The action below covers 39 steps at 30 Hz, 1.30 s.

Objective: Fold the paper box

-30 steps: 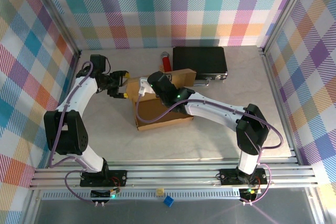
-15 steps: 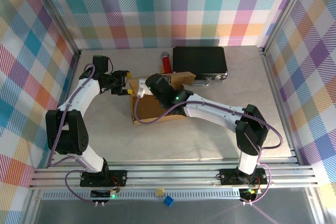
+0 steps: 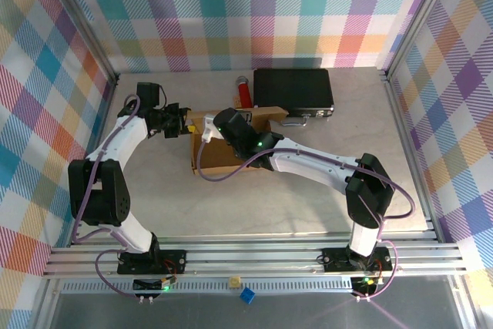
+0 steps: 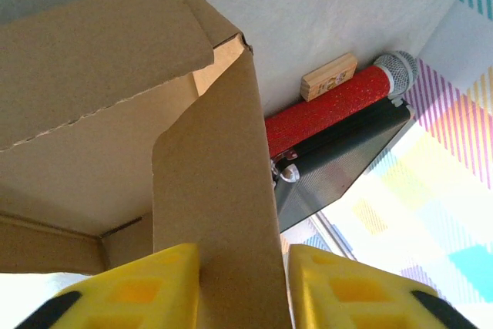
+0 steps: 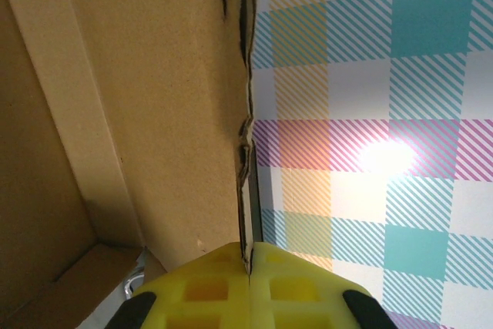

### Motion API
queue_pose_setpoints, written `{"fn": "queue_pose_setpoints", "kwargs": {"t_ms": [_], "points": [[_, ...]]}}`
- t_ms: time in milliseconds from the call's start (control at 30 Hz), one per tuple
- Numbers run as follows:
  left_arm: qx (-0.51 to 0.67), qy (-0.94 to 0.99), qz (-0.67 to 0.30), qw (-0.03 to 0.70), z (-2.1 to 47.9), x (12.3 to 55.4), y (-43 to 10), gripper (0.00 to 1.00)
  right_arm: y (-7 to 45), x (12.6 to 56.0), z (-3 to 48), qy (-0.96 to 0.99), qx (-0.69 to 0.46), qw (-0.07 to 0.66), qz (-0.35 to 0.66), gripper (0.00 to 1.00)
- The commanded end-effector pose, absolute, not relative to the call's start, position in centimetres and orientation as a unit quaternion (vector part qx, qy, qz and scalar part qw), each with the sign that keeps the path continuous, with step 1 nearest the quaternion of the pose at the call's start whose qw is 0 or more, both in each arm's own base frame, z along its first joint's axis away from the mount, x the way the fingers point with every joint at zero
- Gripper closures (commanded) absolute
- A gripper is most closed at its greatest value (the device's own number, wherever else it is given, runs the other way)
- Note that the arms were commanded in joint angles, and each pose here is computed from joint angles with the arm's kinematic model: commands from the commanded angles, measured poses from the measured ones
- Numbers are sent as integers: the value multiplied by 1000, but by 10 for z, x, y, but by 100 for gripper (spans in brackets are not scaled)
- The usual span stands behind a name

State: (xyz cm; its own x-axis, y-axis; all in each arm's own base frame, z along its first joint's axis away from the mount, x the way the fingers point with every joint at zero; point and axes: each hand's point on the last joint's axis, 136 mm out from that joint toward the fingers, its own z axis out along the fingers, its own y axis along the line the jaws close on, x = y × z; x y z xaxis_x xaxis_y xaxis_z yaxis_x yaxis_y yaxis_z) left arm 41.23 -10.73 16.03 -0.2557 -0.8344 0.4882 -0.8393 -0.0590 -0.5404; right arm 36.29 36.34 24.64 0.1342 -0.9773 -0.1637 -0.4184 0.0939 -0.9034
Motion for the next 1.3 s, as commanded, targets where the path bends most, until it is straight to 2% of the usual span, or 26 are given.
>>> {"fn": "queue_pose_setpoints", "kwargs": {"t_ms": [0,267,367,433,633,667,733,800,867,900,1100,1167,1267], "points": [[593,-688,417,27,158,412,-123,74,381,353,248,578,-604,476,-272,100],[592,-689,416,36,151,412,-124,78,381,351,241,582,-610,469,-263,100],[591,-688,418,38,149,413,-125,88,382,352,241,583,-609,471,-260,100],[589,-689,421,39,148,414,-126,99,383,351,242,583,-609,472,-259,100],[583,-696,418,37,145,411,-125,100,380,350,244,602,-597,472,-242,100],[583,-696,416,36,144,411,-124,100,378,349,245,611,-593,469,-234,95],[578,-701,418,31,144,411,-123,100,369,348,250,638,-575,464,-217,69],[571,-706,418,26,144,412,-122,100,364,343,266,661,-553,473,-185,55],[564,-714,413,22,144,413,-120,100,354,339,285,685,-524,483,-153,45],[563,-717,411,21,144,413,-118,100,349,336,296,696,-506,490,-135,33],[547,-727,414,18,145,418,-119,100,314,327,352,740,-411,530,-53,16],[540,-734,411,16,146,419,-117,100,289,338,367,770,-346,535,-35,12],[532,-744,403,13,148,419,-114,100,228,365,373,849,-176,497,21,12]]}}
